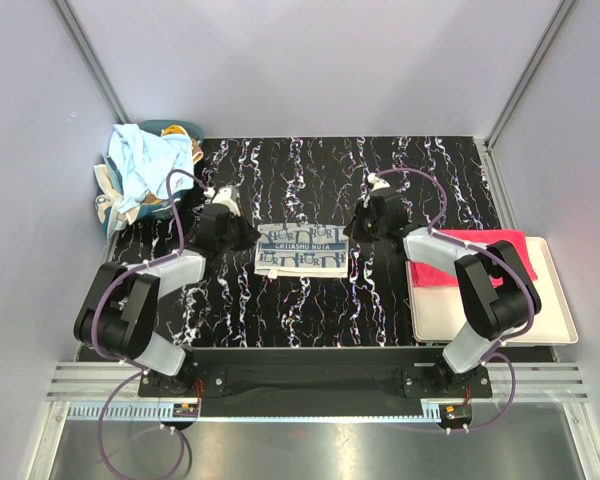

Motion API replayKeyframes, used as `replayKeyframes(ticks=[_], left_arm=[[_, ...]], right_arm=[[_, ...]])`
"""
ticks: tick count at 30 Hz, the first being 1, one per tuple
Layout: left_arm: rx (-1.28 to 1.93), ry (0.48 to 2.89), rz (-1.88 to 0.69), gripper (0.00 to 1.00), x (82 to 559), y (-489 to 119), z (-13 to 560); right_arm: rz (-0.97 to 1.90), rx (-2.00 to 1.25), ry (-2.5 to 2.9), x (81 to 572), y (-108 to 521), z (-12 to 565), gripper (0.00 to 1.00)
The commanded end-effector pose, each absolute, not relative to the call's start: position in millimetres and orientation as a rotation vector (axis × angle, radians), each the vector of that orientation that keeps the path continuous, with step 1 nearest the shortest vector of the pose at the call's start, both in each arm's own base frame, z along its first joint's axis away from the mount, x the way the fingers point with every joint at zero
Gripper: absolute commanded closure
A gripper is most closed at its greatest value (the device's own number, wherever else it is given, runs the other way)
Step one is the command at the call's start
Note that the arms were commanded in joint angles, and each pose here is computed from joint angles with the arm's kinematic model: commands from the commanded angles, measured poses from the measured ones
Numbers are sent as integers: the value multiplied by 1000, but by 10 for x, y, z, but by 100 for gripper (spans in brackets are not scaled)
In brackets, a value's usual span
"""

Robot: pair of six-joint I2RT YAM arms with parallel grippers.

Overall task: Fold and stack the towels
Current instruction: Fold the towel

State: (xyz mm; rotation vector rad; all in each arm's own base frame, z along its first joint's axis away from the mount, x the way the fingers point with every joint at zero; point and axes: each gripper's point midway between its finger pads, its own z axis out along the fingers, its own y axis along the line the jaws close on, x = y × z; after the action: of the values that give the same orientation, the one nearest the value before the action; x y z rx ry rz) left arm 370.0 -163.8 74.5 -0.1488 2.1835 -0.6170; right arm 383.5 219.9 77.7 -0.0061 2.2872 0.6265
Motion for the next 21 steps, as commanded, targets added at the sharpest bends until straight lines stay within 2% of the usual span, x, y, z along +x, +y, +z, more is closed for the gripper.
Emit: replayKeyframes(ticks=[1,21], left_arm=[[-147,2076,-617,100,3728,-1609,1003],[-124,2100,-620,100,3439,-1568,905]], right_arm=[[636,1,2209,3819,2215,986,100],[646,2,2227,3459,2228,936,100]])
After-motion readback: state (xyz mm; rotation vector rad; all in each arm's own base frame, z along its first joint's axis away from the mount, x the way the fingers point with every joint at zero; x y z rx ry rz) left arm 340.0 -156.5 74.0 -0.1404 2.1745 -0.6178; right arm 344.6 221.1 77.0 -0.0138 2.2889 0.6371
